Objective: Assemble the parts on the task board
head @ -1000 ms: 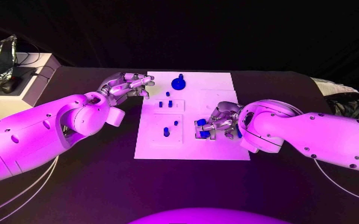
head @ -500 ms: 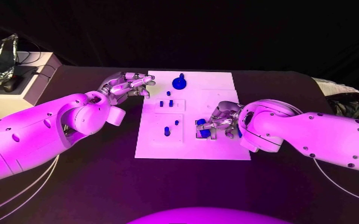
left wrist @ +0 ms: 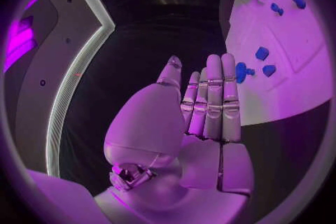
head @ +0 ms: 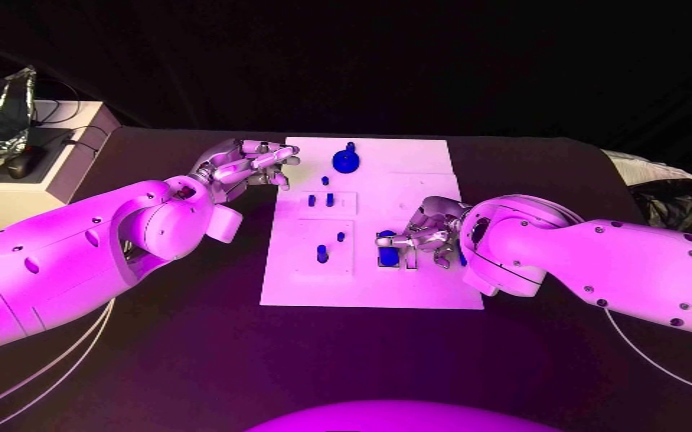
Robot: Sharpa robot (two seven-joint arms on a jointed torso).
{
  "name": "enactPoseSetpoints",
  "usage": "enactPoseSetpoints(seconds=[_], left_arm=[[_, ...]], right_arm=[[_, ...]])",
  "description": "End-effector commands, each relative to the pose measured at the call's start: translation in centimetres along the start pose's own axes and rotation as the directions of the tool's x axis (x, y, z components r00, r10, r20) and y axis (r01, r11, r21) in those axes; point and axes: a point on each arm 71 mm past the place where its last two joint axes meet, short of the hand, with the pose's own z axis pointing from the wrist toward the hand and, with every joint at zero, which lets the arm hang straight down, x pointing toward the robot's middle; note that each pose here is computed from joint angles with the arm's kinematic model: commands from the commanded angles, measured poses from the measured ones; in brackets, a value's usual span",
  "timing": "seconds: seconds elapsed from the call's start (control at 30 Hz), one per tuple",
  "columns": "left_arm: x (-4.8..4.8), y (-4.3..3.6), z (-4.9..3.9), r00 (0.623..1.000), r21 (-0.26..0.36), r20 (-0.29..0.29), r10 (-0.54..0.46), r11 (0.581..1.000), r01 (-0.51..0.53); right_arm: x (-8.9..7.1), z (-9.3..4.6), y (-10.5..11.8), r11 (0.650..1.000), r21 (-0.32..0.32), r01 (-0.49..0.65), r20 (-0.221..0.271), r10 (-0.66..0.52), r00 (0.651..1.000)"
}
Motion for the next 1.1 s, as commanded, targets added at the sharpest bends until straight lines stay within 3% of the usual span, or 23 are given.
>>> enactPoseSetpoints(seconds=[0.03,0.6,1.1], left_arm=[[0.19,-0.05,0.04,1.000,0.002,-0.016,-0.010,1.000,0.010],[0.16,-0.01,0.06,1.000,0.000,-0.017,-0.009,1.000,0.009],[0.06,0.00,0.01,1.000,-0.001,-0.014,-0.006,1.000,0.006]], right_arm=[[0.3,-0.1,-0.1,1.000,-0.006,0.003,-0.002,-0.003,1.000],[-0.1,-1.8,-1.2,0.997,-0.043,-0.062,0.056,0.064,0.996],[0.4,-2.7,-2.3,0.997,-0.054,-0.064,0.007,0.064,0.998]])
